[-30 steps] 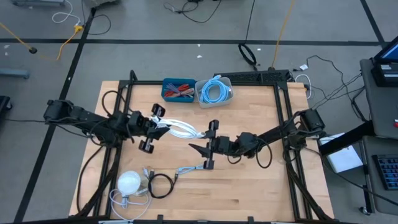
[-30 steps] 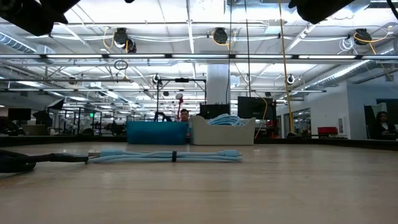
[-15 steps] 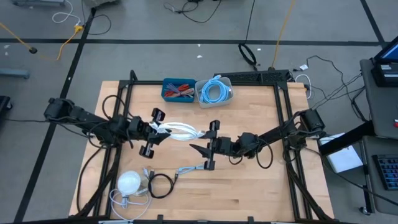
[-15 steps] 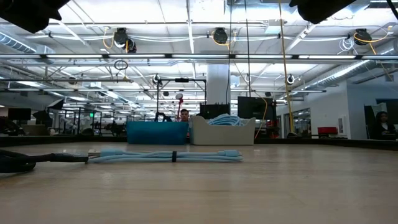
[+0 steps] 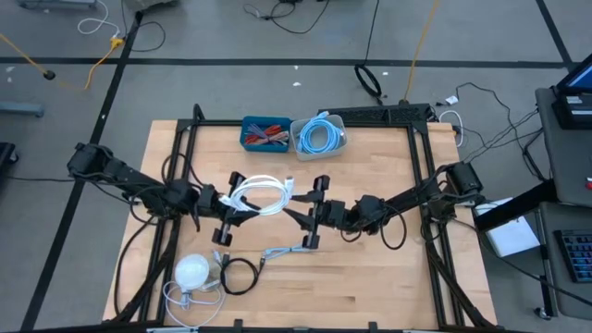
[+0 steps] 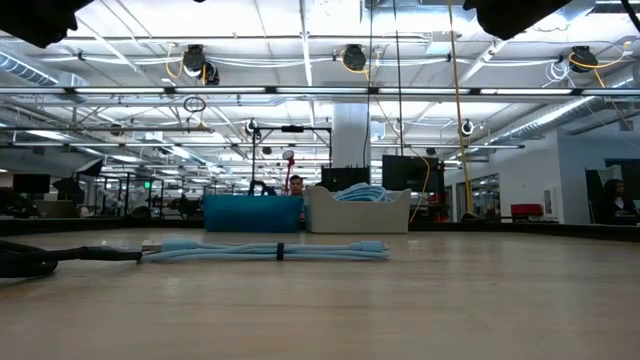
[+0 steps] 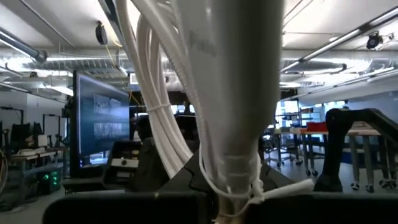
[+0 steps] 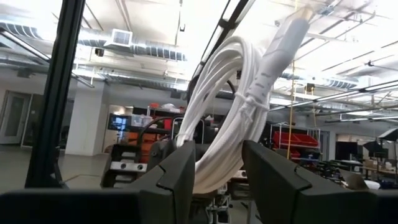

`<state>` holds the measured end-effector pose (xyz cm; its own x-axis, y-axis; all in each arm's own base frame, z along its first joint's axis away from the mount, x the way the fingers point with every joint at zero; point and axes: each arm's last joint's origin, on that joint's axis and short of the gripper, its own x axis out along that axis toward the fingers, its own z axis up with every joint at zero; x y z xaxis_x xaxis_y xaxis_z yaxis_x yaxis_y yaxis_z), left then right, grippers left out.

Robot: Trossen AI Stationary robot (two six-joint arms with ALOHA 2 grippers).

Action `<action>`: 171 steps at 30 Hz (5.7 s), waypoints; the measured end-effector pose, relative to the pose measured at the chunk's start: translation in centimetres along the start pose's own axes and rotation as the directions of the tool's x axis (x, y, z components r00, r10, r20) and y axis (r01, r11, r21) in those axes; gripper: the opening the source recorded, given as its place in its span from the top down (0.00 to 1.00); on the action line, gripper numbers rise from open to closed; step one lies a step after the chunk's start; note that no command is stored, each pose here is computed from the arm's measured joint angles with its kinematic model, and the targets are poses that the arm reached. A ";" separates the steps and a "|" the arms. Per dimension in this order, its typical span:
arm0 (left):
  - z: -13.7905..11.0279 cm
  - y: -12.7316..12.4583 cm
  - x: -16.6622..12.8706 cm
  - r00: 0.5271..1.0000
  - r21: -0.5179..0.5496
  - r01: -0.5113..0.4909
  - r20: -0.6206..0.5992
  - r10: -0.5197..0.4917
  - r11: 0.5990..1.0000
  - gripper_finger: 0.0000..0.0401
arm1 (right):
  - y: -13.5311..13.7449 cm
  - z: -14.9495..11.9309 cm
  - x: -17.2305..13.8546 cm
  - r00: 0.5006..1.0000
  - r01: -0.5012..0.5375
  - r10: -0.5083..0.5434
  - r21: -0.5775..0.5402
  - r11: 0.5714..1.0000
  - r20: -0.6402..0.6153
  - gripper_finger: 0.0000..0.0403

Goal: Pick & Place USB Port
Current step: Put the white hdmi cable into the gray bin

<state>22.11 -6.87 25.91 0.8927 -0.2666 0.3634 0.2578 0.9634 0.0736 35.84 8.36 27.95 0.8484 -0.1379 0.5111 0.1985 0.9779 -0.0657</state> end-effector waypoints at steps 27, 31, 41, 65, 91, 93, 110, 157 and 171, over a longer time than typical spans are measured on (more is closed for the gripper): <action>-0.9 -0.3 -0.1 0.992 0.055 0.080 -0.098 -0.075 0.995 0.92 | -0.1 -0.2 0.2 0.993 -0.107 0.113 0.227 0.968 -0.014 0.47; -1.0 -0.3 -0.1 0.992 0.047 0.082 -0.105 -0.076 0.996 0.92 | -0.1 -0.2 0.2 0.993 -0.112 0.118 0.233 0.966 -0.012 0.43; -0.6 -1.6 -0.6 0.988 0.081 0.037 -0.154 -0.024 0.996 0.92 | -0.4 -1.1 0.3 0.993 -0.021 0.054 0.288 0.957 -0.106 0.40; 2.9 -3.3 -3.2 0.982 0.203 -0.023 -0.178 0.060 0.979 0.93 | -0.6 -0.7 -0.6 0.981 -0.025 0.096 0.387 0.922 -0.167 0.30; 1.8 0.6 -0.6 0.984 0.098 0.095 -0.162 -0.078 0.991 0.93 | -0.5 -0.8 -0.6 0.977 -0.056 0.130 0.387 0.921 -0.167 0.57; 1.6 0.6 -0.6 0.979 0.088 0.109 -0.182 -0.091 0.990 0.93 | -0.5 -0.9 -0.6 0.976 -0.057 0.130 0.376 0.925 -0.173 0.67; 2.2 1.3 -3.7 0.871 0.099 -0.114 -0.468 0.147 0.989 0.69 | 1.0 -2.0 -1.7 0.935 0.051 0.041 0.246 0.968 -0.353 0.86; 7.7 9.3 4.9 0.383 -0.304 -0.070 -0.888 -0.256 0.950 0.46 | 2.4 -4.7 -4.3 0.743 0.155 0.010 0.187 0.970 -0.669 0.86; 3.9 9.1 6.5 0.281 -0.325 -0.096 -0.916 -0.288 0.941 0.46 | 2.1 -4.7 -4.3 0.743 0.176 -0.044 0.132 0.975 -0.667 0.86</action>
<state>28.83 0.23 32.59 0.5146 -0.3780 -0.7696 0.2774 0.9227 -0.2677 34.96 10.24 21.60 0.9495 -0.2504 -0.1890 0.2783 0.9504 0.1391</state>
